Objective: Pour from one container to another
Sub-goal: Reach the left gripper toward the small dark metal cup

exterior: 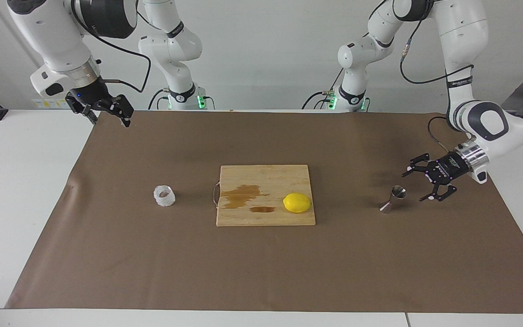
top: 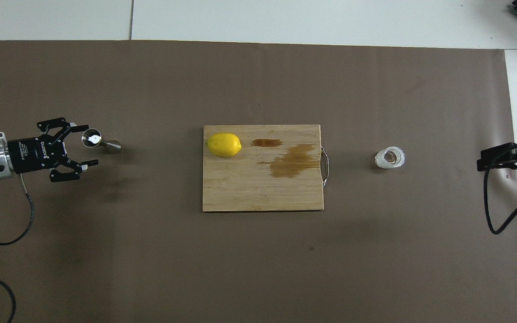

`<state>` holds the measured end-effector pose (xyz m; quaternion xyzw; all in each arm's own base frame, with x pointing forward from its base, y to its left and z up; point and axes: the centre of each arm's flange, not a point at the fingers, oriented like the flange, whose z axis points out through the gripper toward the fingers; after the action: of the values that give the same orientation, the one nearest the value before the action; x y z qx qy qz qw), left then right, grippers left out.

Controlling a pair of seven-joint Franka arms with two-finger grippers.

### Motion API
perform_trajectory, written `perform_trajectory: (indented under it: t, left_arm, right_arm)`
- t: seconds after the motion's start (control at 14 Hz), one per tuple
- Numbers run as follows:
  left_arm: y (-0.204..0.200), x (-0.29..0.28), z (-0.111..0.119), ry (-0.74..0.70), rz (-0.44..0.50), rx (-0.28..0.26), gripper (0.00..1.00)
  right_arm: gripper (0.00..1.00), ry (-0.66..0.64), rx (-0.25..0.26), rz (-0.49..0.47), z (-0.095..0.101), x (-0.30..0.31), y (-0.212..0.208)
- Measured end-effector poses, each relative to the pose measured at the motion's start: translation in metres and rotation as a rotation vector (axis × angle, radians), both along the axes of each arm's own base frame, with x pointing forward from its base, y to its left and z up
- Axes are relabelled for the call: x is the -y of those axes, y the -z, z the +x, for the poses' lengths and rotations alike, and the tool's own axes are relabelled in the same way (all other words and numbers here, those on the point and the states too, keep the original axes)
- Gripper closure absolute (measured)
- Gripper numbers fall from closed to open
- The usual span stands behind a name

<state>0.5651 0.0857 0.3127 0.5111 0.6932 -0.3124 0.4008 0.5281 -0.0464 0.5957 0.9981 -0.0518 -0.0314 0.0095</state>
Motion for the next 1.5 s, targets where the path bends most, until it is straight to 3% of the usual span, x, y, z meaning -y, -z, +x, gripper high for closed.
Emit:
perform_trajectory:
  t: [1.07, 1.36, 1.5]
  left_arm:
    - [0.0096, -0.0018, -0.0036, -0.056, -0.014, 0.018, 0.0]
    - [0.0094, 0.0041, -0.0018, -0.062, -0.022, 0.022, 0.1]
    - [0.0094, 0.0045, -0.0016, -0.063, -0.021, 0.023, 0.2]
  right_arm:
    - [0.0, 0.0, 0.0, 0.0, 0.0, 0.0, 0.0]
    - [0.0, 0.0, 0.0, 0.0, 0.0, 0.0, 0.0]
    - [0.0, 0.0, 0.0, 0.0, 0.0, 0.0, 0.0]
